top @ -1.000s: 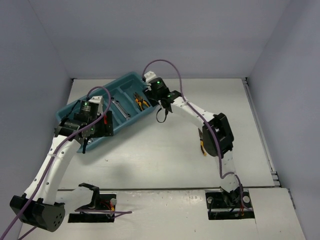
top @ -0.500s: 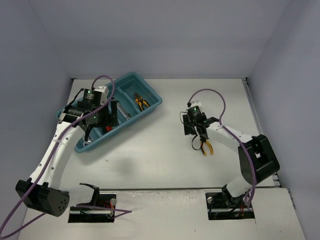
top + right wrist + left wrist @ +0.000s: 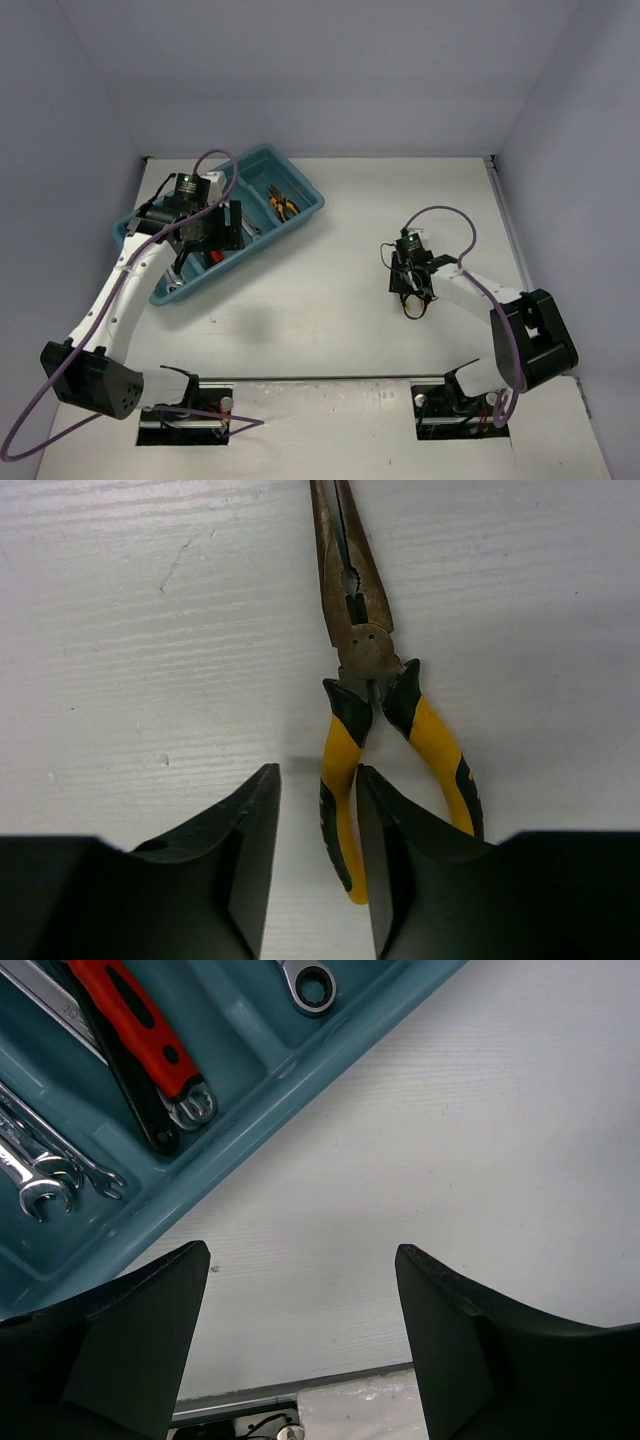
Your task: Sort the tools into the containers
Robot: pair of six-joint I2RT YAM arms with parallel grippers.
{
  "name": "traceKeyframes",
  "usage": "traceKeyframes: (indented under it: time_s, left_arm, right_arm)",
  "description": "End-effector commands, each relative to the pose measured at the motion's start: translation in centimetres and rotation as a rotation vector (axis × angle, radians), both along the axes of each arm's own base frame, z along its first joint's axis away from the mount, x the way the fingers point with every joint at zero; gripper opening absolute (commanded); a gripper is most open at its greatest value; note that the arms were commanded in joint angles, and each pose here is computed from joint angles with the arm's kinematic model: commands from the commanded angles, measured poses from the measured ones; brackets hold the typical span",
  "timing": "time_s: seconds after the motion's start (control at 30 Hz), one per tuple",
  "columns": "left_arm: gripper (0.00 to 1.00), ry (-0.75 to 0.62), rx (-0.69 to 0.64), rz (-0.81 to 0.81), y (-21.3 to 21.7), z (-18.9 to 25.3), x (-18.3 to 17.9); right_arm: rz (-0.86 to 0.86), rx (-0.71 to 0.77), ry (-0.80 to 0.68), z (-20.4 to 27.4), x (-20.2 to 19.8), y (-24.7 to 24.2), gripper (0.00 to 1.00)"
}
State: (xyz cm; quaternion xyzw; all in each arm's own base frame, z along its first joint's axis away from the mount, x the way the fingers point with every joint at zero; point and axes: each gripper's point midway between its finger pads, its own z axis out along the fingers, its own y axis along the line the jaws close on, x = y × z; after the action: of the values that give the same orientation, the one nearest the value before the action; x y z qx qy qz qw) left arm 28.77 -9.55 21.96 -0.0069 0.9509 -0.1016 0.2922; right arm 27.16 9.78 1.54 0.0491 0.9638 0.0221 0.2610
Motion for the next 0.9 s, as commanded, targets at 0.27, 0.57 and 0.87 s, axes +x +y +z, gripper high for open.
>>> traceKeyframes:
  time_s: [0.27, 0.57, 0.87]
  left_arm:
    - [0.72, -0.064, -0.025, 0.011, -0.1, 1.4, 0.6]
    - [0.72, -0.078, -0.007, 0.013, 0.2, 1.8, 0.8]
    - [0.72, -0.111, 0.014, 0.027, 0.9, 2.5, 0.4]
  right_arm:
    - [-0.019, -0.016, 0.032, -1.3, 0.4, -0.2, 0.14]
    - [0.055, 0.024, -0.178, 5.8, 4.9, 1.8, 0.0]
    - [0.297, 0.106, -0.44, 17.6, 11.8, 10.0, 0.0]
